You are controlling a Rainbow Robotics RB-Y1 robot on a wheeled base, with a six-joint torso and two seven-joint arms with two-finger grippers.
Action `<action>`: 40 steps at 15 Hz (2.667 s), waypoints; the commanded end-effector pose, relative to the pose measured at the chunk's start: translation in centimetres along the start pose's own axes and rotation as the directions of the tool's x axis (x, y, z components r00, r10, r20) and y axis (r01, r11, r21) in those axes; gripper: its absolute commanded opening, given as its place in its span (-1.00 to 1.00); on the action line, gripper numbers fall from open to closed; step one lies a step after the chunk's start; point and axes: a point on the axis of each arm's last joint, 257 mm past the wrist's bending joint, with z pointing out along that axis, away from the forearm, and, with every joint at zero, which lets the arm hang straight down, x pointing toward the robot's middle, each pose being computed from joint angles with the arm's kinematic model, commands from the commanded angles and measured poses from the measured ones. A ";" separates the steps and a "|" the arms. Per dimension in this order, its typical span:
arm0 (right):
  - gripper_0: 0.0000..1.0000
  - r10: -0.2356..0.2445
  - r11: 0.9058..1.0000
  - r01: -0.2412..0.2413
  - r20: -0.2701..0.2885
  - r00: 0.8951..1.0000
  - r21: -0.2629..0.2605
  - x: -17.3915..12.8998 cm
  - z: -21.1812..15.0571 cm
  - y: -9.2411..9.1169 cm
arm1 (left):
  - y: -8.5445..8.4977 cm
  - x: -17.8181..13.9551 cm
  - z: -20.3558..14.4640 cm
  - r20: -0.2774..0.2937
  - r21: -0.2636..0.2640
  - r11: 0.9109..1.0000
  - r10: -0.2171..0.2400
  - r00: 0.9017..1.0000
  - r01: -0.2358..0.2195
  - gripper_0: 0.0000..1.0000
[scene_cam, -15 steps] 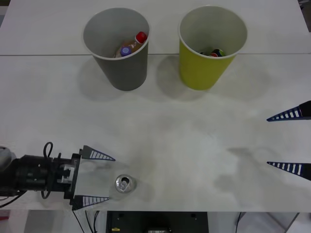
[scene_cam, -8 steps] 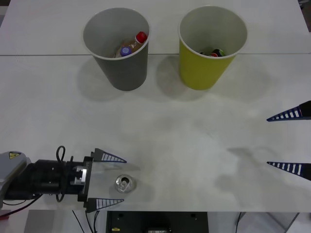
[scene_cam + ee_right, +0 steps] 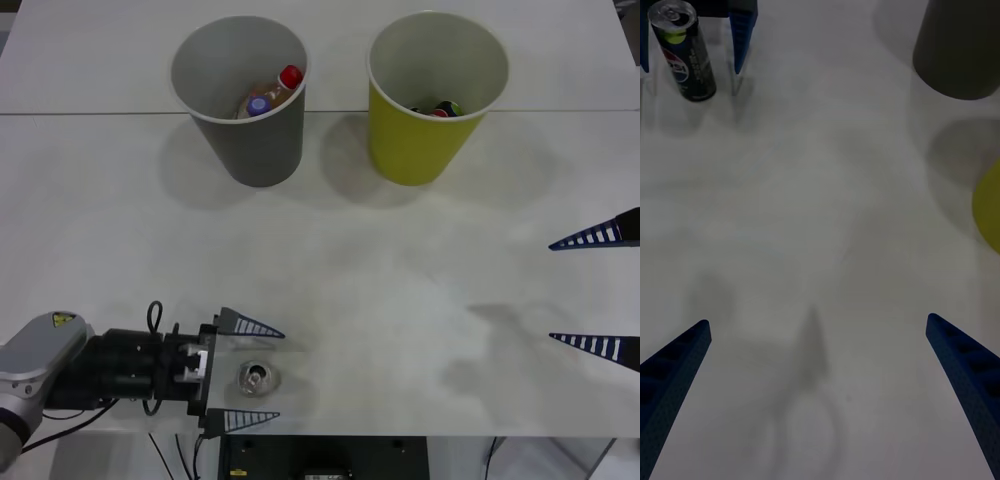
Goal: Put the can into the green bin and the plastic bottle into the gray bin
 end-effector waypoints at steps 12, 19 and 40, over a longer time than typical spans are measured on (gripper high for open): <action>1.00 0.000 1.000 0.000 0.000 1.000 0.000 0.0 0.0 0.0 | 0.3 0.0 1.7 0.006 -0.004 1.000 -0.023 1.000 0.023 -0.99; 1.00 0.000 1.000 0.000 0.000 1.000 0.000 0.0 0.0 0.0 | 1.7 -0.2 1.1 -0.009 -0.014 0.997 -0.070 0.997 0.070 -1.00; 1.00 0.000 1.000 0.000 0.000 1.000 0.000 0.0 0.0 0.0 | 14.3 -12.3 -2.4 -0.491 -0.291 0.941 -0.302 0.817 0.173 -1.00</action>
